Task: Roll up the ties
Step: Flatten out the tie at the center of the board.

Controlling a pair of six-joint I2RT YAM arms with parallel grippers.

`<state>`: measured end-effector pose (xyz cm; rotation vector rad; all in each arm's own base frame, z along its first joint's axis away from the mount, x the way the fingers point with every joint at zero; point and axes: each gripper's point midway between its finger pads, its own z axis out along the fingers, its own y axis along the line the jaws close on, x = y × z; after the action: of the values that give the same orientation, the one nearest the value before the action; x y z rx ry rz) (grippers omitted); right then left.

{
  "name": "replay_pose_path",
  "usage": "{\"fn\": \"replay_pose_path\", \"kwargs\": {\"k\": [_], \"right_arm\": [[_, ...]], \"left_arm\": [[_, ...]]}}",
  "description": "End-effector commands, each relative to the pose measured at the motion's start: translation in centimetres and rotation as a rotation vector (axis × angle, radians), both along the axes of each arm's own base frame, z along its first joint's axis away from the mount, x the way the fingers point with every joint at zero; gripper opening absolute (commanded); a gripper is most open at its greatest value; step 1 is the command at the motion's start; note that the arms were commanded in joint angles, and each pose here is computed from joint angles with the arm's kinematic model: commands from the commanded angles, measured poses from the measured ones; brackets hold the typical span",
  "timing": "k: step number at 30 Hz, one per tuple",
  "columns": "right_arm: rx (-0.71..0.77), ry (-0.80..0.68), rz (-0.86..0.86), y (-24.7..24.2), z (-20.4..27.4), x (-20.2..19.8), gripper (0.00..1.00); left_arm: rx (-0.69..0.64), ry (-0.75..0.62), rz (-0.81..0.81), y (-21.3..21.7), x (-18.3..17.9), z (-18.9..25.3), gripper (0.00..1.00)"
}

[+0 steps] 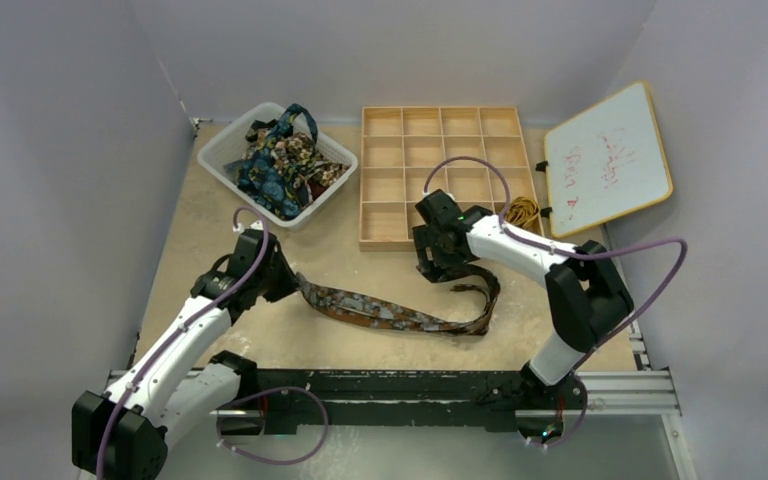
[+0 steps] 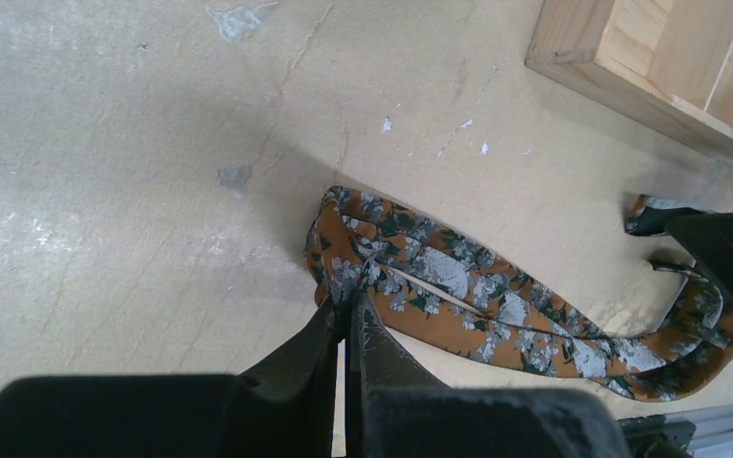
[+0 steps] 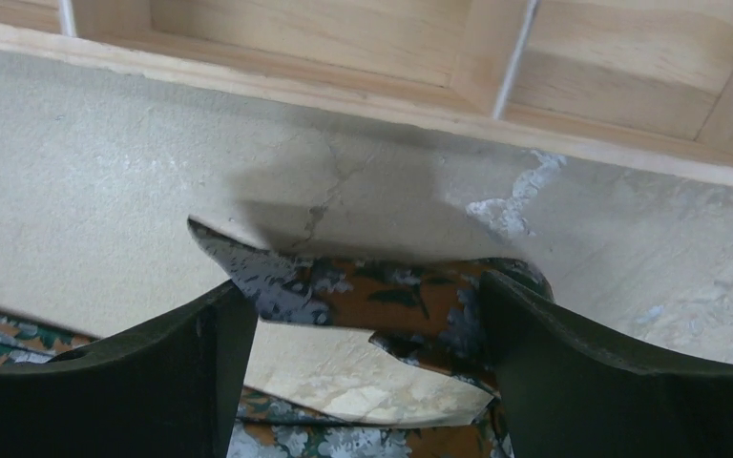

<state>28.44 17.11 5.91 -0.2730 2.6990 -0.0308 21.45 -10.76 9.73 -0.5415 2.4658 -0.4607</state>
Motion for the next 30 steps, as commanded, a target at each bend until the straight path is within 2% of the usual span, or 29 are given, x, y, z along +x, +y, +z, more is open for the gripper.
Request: {"fn": "replay_pose_path", "kwargs": {"k": [1,5,6,8,11,13,14,16,19,23,30], "right_arm": [[-0.045,-0.030,0.007,0.2,0.4,1.1,0.86],[-0.015,-0.041,0.021,0.4,0.8,0.7,0.86],[-0.009,-0.047,0.017,0.4,0.8,0.6,0.82],[-0.001,-0.034,-0.026,0.0,0.4,0.1,0.59],[-0.011,-0.071,-0.115,-0.8,0.6,0.3,0.32],[-0.011,-0.155,-0.236,-2.1,2.2,0.9,0.07],[-0.002,-0.204,-0.293,-2.8,3.3,1.3,0.02],[0.047,-0.307,-0.439,-5.1,5.9,2.2,0.01],[0.221,-0.452,-0.625,-9.2,9.7,3.3,0.01],[0.384,-0.633,-0.792,-13.2,13.5,2.7,0.02],[0.593,-0.804,-0.924,-16.3,16.6,2.1,0.00]], "left_arm": [[-0.042,-0.033,-0.047,-0.9,0.4,0.6,0.00],[-0.040,-0.035,-0.057,-1.0,0.4,0.7,0.00],[-0.039,-0.034,-0.058,-1.0,0.5,0.8,0.00],[-0.037,-0.034,-0.058,-1.0,0.5,0.8,0.00],[-0.040,-0.032,-0.056,-1.0,0.5,0.8,0.00],[-0.046,-0.038,-0.058,-1.1,0.5,0.9,0.00],[-0.047,-0.039,-0.058,-1.1,0.5,0.9,0.00],[-0.052,-0.045,-0.063,-1.2,0.5,1.0,0.00],[-0.057,-0.058,-0.067,-1.3,0.5,1.4,0.00],[-0.093,-0.103,-0.085,-1.8,0.7,2.4,0.00],[-0.094,-0.232,-0.078,-1.8,2.6,6.0,0.00]]}}
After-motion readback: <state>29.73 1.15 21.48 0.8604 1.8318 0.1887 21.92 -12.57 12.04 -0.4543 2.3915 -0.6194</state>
